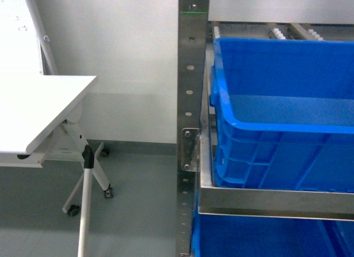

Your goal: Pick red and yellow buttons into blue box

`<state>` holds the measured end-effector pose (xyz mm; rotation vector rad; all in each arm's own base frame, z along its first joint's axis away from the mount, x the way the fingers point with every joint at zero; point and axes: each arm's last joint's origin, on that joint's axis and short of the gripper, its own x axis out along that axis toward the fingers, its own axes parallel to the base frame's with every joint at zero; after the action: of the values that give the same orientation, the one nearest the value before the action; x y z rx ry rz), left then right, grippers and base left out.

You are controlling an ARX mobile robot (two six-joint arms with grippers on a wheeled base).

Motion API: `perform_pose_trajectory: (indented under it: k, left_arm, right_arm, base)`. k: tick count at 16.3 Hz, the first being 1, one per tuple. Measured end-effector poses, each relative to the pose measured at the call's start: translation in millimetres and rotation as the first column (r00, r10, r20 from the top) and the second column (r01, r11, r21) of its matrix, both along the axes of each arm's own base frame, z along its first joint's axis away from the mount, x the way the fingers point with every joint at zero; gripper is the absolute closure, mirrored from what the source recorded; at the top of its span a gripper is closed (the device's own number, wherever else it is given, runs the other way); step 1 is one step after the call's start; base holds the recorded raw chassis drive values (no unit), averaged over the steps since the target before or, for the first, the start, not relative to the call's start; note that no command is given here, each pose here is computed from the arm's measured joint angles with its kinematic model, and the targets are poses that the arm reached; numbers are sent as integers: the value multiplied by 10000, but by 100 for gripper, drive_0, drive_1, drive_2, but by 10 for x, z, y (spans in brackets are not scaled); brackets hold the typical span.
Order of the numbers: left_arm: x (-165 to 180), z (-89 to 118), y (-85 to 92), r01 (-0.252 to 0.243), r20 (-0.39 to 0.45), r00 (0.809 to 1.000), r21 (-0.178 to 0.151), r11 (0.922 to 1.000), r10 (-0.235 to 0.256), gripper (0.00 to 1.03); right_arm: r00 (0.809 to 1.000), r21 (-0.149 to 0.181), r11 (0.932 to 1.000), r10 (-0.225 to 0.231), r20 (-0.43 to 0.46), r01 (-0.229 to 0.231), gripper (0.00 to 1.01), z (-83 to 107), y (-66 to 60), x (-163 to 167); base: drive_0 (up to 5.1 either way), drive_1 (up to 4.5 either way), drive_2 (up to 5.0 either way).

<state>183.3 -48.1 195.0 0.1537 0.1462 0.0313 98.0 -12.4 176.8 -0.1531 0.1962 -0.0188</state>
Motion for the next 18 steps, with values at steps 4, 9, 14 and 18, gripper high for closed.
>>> perform_pose_trajectory:
  k: [4,9,14,18]
  left_arm:
    - [-1,2,0,0,18,10000,-6,10000,0,75]
    - [-1,0,0,0,-11,10000,3,10000,0,75]
    - [-2,3,1,4,11,10000,-4,10000,-4,75]
    - [0,-1,0,0,-15,10000,5,10000,0,75]
  right_arm:
    - [10000,1,10000,0,-4,0,75,0,0,0]
    - [10000,3,10000,0,-19,0,75,-2,0,0]
    - [10000,-2,10000,0,11,0,75,1,0,0]
    - [10000,2,10000,-4,-15,4,75,-1,0,0]
  base:
    - [503,-243,-243]
    - [503,-243,-243]
    - [496,-295,-188]
    - [492,-330,-151]
